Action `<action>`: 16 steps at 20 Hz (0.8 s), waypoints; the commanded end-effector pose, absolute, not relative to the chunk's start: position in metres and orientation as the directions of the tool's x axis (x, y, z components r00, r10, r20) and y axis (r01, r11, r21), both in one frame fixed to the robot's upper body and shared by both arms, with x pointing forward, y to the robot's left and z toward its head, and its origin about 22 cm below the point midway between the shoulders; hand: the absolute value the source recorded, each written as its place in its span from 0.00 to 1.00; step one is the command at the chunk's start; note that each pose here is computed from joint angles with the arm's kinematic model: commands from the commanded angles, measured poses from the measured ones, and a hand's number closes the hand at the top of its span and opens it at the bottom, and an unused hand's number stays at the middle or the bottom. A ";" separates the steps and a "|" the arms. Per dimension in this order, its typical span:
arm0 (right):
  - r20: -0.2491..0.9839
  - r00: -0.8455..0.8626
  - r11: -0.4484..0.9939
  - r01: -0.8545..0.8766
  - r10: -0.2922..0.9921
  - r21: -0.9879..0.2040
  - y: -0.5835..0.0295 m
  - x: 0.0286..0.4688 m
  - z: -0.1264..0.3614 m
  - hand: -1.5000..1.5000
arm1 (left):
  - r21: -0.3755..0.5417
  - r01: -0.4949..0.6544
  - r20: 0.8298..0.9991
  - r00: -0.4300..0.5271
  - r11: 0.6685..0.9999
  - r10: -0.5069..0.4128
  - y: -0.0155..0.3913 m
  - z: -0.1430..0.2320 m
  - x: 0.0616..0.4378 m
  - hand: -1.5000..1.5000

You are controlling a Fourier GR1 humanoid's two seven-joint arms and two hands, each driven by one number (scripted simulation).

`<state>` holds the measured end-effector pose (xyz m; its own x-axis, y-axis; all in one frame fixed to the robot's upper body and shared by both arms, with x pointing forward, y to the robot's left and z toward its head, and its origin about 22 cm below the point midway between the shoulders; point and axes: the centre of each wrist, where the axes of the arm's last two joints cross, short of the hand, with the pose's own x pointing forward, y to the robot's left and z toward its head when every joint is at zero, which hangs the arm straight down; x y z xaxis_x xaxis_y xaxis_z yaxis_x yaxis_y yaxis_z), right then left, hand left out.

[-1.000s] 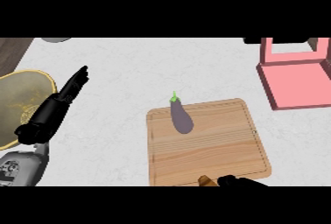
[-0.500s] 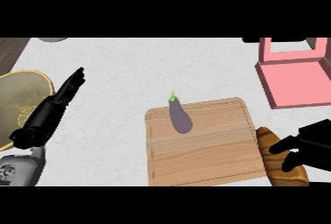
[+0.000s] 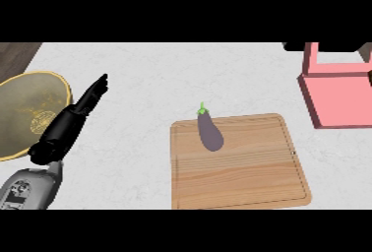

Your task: Pick the croissant from the cutting board and place it in the cardboard box

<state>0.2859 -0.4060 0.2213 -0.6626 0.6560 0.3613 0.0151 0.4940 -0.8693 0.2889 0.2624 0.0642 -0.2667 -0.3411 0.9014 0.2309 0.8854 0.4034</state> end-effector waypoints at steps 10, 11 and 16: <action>0.234 -0.518 0.136 -0.220 0.823 -0.966 -0.467 0.338 0.205 1.00 | 0.408 0.262 0.896 -0.300 0.875 -0.328 0.246 0.080 0.304 0.50; 0.233 -0.527 0.122 -0.237 0.817 -0.964 -0.474 0.338 0.212 1.00 | 0.392 0.275 0.902 -0.301 0.878 -0.309 0.235 0.067 0.299 0.50; 0.157 -0.468 -0.006 -0.329 0.870 -0.944 -0.481 0.349 0.200 1.00 | 0.414 0.272 0.891 -0.317 0.869 -0.325 0.245 0.083 0.305 0.50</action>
